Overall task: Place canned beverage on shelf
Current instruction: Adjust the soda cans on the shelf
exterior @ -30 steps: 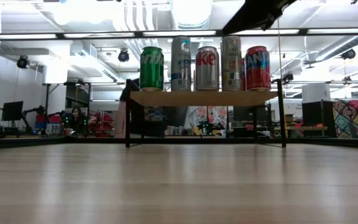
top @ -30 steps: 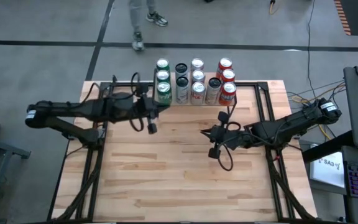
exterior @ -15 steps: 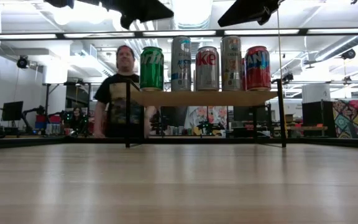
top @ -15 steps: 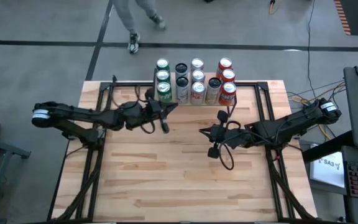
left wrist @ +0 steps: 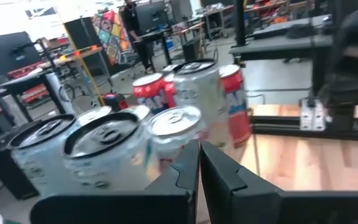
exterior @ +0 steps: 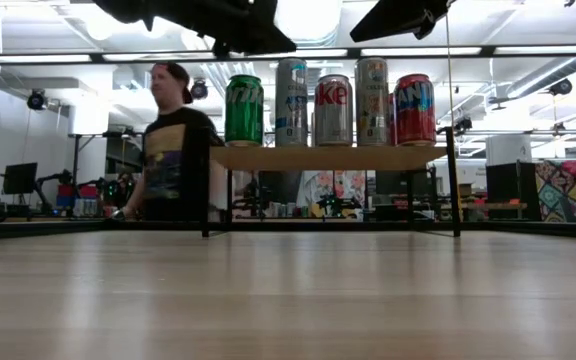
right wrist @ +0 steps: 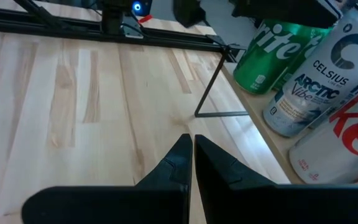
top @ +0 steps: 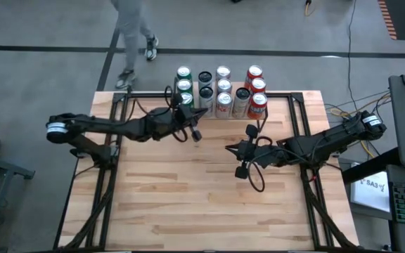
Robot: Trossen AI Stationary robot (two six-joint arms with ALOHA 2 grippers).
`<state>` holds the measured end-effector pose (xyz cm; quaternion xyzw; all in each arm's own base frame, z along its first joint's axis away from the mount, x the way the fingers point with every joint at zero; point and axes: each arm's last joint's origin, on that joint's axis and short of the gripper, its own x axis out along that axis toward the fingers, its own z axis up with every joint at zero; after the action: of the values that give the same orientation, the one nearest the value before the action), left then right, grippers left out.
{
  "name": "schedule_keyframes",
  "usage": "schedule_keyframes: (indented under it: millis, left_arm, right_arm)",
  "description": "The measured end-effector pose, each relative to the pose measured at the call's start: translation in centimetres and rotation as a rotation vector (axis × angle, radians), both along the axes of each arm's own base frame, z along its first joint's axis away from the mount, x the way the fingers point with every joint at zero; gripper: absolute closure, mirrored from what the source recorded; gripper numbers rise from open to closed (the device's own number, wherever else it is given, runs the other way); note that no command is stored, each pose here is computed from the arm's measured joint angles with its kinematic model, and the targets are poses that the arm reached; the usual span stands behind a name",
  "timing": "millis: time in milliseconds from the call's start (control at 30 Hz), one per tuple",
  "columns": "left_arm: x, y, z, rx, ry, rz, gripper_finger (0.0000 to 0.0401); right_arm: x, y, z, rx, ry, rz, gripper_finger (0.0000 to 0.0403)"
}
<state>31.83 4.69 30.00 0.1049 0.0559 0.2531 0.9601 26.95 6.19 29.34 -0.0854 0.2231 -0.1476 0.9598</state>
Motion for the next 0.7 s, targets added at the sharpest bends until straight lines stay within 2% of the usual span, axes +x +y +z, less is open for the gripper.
schedule_keyframes:
  millis: [233,400,567,700]
  left_arm:
    - [0.0,0.7,0.0,-0.006,-0.005,0.023,0.0401]
    - [-0.9,0.5,1.8,0.057,-0.033,0.02,0.0401]
    - [-1.6,1.7,3.8,0.134,-0.014,0.074,0.0401]
    - [-1.1,2.8,3.9,0.13,0.039,0.099,0.0401]
  right_arm:
    - [0.0,0.0,0.0,-0.004,0.003,0.002,0.0394]
    - [0.0,0.0,0.0,-0.005,0.003,0.003,0.0394]
    - [0.0,0.0,0.0,-0.005,0.003,0.002,0.0394]
    - [0.0,0.0,0.0,-0.004,0.002,0.003,0.0394]
